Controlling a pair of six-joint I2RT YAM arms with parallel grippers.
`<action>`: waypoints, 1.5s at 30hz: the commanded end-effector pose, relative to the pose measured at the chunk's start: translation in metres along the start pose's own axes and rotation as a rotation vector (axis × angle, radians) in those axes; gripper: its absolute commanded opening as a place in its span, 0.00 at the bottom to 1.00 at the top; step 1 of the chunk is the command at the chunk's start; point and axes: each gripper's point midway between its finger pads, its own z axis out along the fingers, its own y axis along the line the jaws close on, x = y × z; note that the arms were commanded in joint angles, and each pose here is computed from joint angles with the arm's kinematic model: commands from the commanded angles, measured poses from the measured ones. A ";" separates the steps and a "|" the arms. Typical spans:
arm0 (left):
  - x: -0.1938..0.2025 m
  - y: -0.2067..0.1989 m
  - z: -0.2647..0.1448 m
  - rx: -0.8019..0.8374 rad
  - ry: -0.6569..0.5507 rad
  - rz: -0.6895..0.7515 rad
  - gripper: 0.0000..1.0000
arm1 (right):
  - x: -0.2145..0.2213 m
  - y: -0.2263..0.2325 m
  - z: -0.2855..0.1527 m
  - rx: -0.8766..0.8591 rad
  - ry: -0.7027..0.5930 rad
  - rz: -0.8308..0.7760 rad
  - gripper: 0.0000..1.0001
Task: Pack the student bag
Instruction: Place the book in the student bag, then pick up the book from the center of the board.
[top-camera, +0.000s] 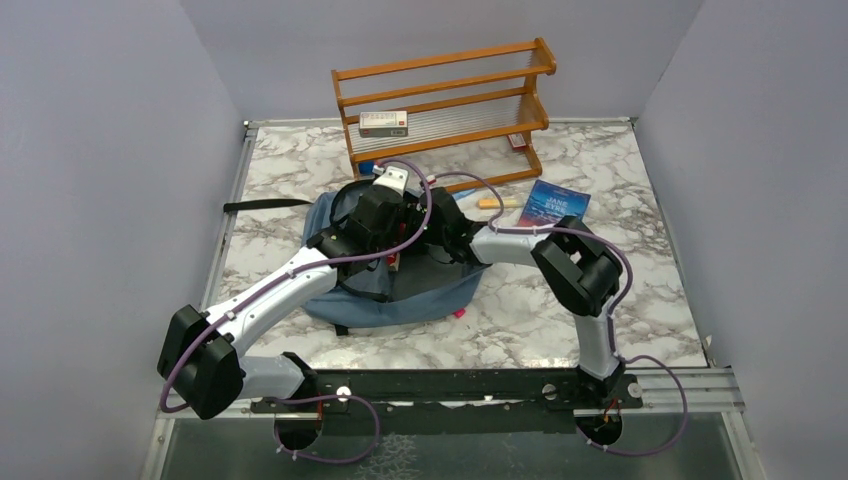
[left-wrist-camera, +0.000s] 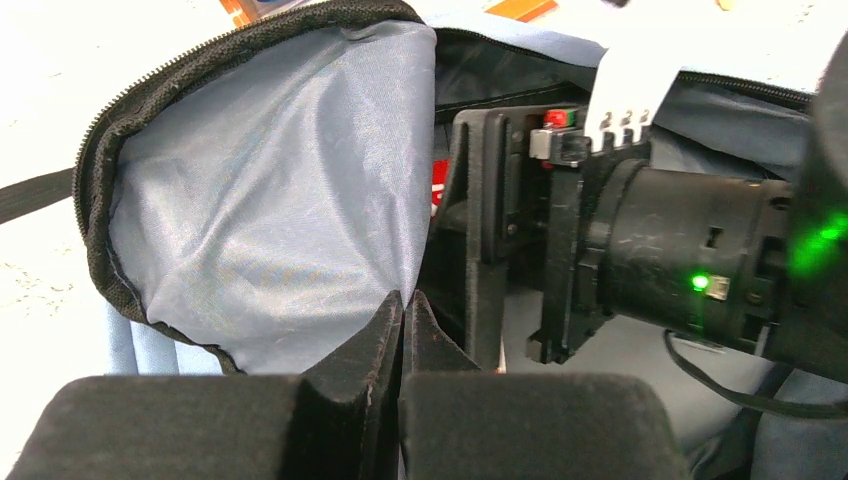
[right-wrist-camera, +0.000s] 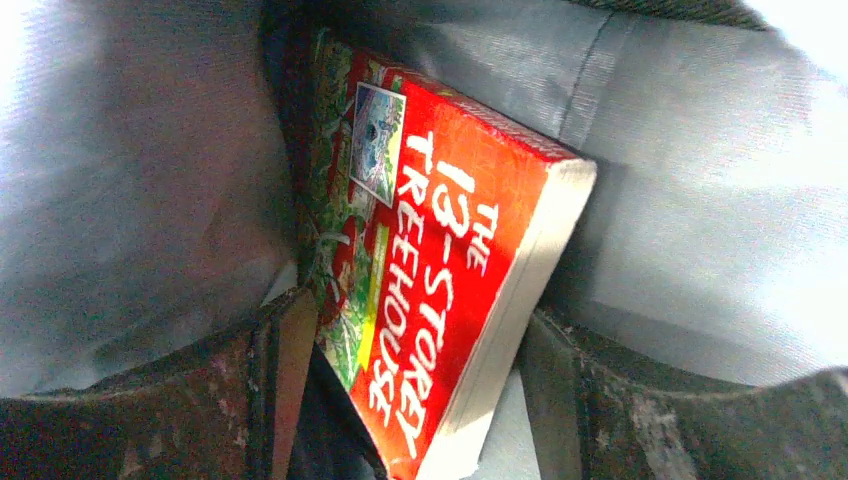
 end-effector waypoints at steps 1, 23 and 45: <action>-0.013 0.010 -0.006 -0.035 -0.044 -0.035 0.00 | -0.013 -0.012 -0.019 0.112 -0.081 -0.090 0.77; -0.014 0.007 0.007 -0.036 -0.037 -0.042 0.06 | -0.086 -0.028 -0.148 0.395 -0.431 -0.473 0.80; -0.100 -0.054 -0.005 0.315 -0.148 -0.137 0.52 | -0.160 -0.222 -0.324 0.879 -0.510 -0.013 0.89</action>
